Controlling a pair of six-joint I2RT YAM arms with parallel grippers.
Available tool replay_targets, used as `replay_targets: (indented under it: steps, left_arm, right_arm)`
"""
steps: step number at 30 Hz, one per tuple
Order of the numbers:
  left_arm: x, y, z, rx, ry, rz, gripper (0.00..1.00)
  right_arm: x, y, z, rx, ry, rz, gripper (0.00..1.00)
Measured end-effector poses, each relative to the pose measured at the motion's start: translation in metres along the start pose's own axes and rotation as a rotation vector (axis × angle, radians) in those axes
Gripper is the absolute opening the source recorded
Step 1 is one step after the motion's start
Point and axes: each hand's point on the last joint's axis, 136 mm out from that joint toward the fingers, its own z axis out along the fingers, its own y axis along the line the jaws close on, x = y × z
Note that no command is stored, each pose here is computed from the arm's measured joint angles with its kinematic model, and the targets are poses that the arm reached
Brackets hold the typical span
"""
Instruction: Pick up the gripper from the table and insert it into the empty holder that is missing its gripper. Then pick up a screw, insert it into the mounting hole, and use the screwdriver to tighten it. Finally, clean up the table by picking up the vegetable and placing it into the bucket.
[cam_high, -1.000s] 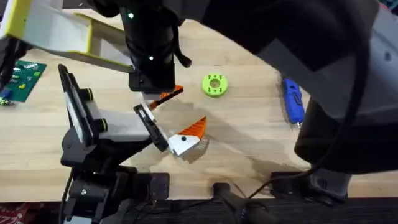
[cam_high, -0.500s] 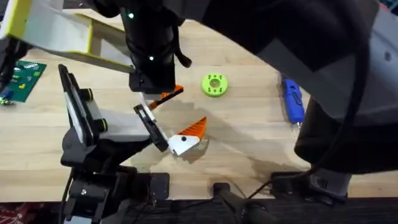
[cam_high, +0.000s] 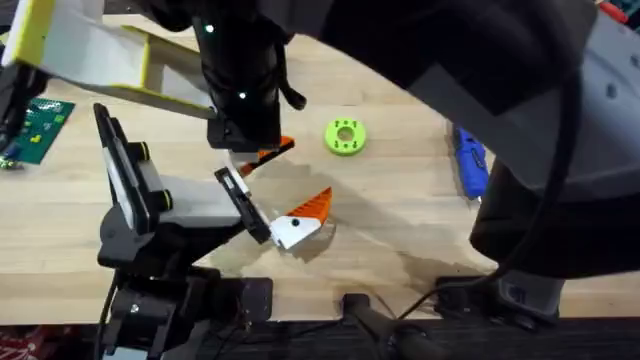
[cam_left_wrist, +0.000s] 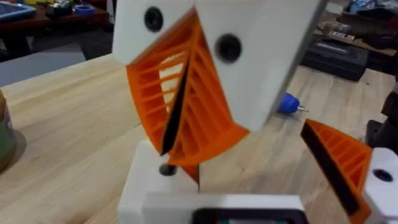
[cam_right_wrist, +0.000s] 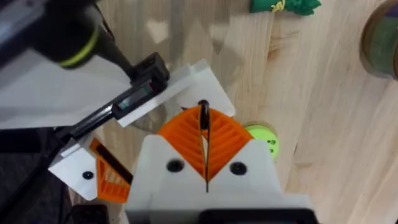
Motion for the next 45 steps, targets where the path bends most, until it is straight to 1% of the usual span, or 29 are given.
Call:
replay_targets:
  steps: [23,32,45]
  left_arm:
    - [-0.0001,0.0002,0.0000,-0.001,0.000,-0.003,0.987]
    - [0.0000,0.0005,0.0000,-0.003,0.000,-0.008,0.987]
    - [0.0000,0.0004,0.0000,-0.002,0.000,-0.011,0.987]
  right_arm:
    - [-0.0054,0.0004,0.0003,0.006,-0.016,-0.007,0.010]
    - [-0.0066,0.0001,0.0093,-0.005,-0.005,-0.006,0.010]
    - [-0.0067,0.0001,0.0095,-0.005,-0.005,-0.006,0.010]
